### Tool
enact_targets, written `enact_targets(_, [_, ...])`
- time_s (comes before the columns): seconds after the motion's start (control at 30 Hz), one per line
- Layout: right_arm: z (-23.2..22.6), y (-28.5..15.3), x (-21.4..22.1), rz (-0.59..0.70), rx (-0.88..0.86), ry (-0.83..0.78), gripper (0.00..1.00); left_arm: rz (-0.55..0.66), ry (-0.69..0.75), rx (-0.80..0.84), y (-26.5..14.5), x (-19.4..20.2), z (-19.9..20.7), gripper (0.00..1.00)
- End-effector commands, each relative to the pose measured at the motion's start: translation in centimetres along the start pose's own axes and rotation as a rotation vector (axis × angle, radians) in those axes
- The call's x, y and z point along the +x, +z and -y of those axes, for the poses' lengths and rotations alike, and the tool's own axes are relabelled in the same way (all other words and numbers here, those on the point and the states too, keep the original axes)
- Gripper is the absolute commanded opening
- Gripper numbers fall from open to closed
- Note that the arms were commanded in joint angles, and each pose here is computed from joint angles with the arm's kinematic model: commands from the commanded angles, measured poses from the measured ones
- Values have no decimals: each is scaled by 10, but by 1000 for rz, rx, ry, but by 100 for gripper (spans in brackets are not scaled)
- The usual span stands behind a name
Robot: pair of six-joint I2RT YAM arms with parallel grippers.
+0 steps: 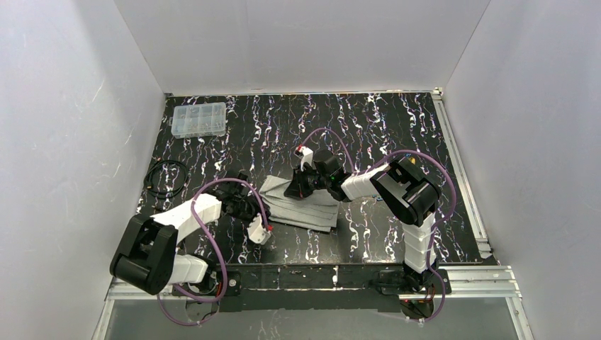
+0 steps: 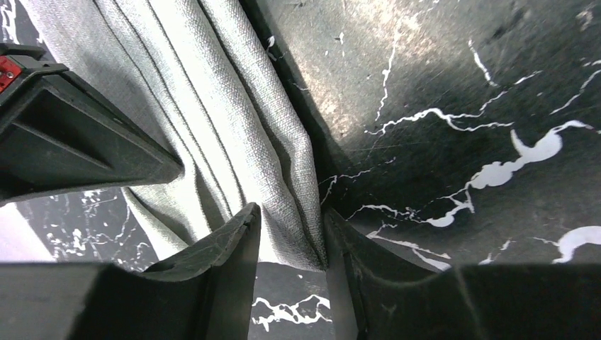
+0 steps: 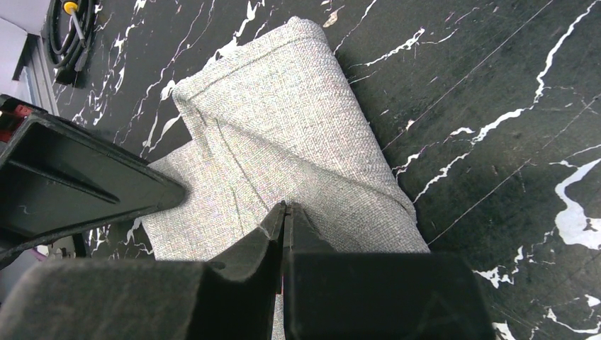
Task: Fold the napkin into a case and place the utensils inside
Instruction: Stuff the top corner of the smaller-rectangle-folded napkin at the center of the board.
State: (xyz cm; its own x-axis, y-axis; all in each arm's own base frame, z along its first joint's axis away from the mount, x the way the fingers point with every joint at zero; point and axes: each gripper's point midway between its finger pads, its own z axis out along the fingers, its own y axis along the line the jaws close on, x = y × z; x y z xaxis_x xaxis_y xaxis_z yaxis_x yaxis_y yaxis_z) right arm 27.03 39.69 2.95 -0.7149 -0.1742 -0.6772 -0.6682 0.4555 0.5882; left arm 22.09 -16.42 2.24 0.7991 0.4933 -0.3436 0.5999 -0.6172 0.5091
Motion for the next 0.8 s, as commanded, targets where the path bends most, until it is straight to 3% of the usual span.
enact_targets(0.0, [0, -5, 23, -69, 5, 10, 11, 3, 73, 11, 7, 4, 10, 36])
enact_targets(0.2, [-2, -5, 24, -74, -3, 12, 11, 27, 125, 30, 11, 3, 17, 25])
enact_targets(0.4, [-3, -6, 27, -77, -10, 11, 11, 22, 81, -44, 9, 6, -3, 0])
enact_targets(0.63, [-9, -7, 19, -42, -32, -19, 15, 29, -83, -41, 0, 9, -20, 0])
enact_targets(0.77, [-26, -19, -1, 82, -90, -100, 30, 61, -222, 43, -3, 1, -22, 0])
